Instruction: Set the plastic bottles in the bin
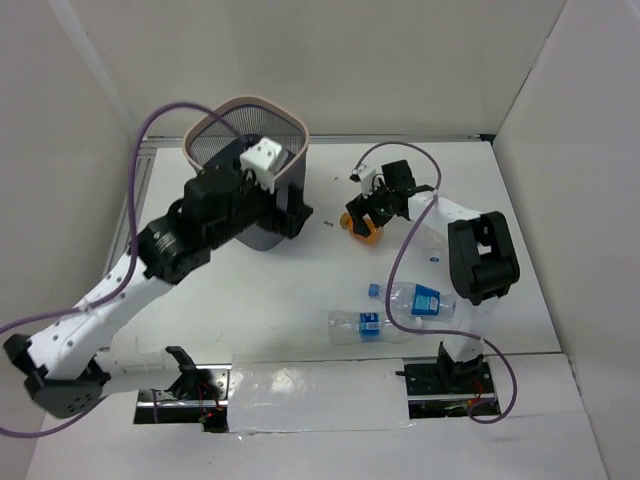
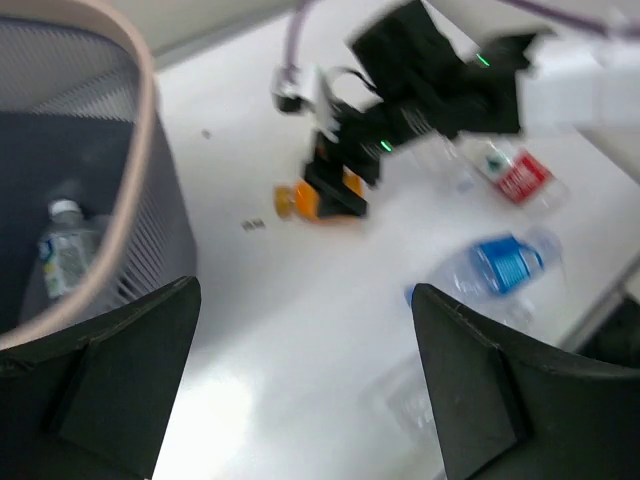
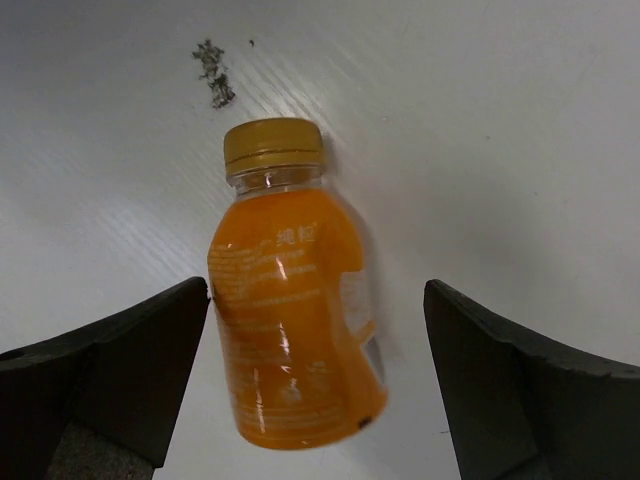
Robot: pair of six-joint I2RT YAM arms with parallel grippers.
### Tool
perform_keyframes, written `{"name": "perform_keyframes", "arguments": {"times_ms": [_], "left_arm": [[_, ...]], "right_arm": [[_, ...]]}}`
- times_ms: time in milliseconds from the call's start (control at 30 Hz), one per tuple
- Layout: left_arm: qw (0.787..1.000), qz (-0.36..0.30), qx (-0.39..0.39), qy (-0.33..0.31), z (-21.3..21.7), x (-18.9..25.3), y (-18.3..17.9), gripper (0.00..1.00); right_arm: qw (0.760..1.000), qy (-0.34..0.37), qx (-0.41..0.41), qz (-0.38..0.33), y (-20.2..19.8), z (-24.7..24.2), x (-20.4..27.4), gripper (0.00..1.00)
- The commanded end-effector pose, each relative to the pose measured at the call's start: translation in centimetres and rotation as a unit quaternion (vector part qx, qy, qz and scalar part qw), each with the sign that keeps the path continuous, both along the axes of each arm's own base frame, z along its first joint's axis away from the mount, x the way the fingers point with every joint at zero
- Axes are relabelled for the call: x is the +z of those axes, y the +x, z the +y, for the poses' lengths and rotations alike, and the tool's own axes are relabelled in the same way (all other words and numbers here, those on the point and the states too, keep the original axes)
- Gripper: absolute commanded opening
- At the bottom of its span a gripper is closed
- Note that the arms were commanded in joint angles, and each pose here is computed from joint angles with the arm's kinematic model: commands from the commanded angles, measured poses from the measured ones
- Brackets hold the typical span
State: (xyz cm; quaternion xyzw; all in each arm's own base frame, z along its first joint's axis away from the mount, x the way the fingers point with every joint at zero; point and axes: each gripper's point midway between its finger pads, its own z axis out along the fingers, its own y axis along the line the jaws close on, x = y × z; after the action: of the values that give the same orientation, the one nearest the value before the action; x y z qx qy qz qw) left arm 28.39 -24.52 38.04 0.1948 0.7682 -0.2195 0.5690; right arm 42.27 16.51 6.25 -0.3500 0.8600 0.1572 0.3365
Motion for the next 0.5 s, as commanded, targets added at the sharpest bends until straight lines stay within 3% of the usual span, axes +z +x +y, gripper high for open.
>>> {"name": "perform_keyframes", "arguments": {"times_ms": [0, 167, 333, 467], "left_arm": [[0.997, 0.009, -0.08, 0.011, -1.1, -2.6, -4.1, 0.99], [0.985, 0.09, -0.145, 0.035, -3.7, -9.7, -7.5, 0.99], [0.965, 0.127, -0.215, 0.081, -8.6, -14.8, -10.1, 0.99], [0.947, 0.129, -0.256, 0.145, -11.8, -19.1, -12.5, 0.99]], "right_arm": [[0.999, -0.016, 0.008, -0.028, 1.5, 0.7, 0.4, 0.95], [0.999, -0.028, 0.017, -0.009, 1.1, 0.5, -1.5, 0.85], [0.999, -0.023, 0.028, -0.008, 0.7, 0.3, -0.6, 0.49], [0.999, 0.002, 0.032, -0.032, 1.9, 0.1, 4.7, 0.18]]}}
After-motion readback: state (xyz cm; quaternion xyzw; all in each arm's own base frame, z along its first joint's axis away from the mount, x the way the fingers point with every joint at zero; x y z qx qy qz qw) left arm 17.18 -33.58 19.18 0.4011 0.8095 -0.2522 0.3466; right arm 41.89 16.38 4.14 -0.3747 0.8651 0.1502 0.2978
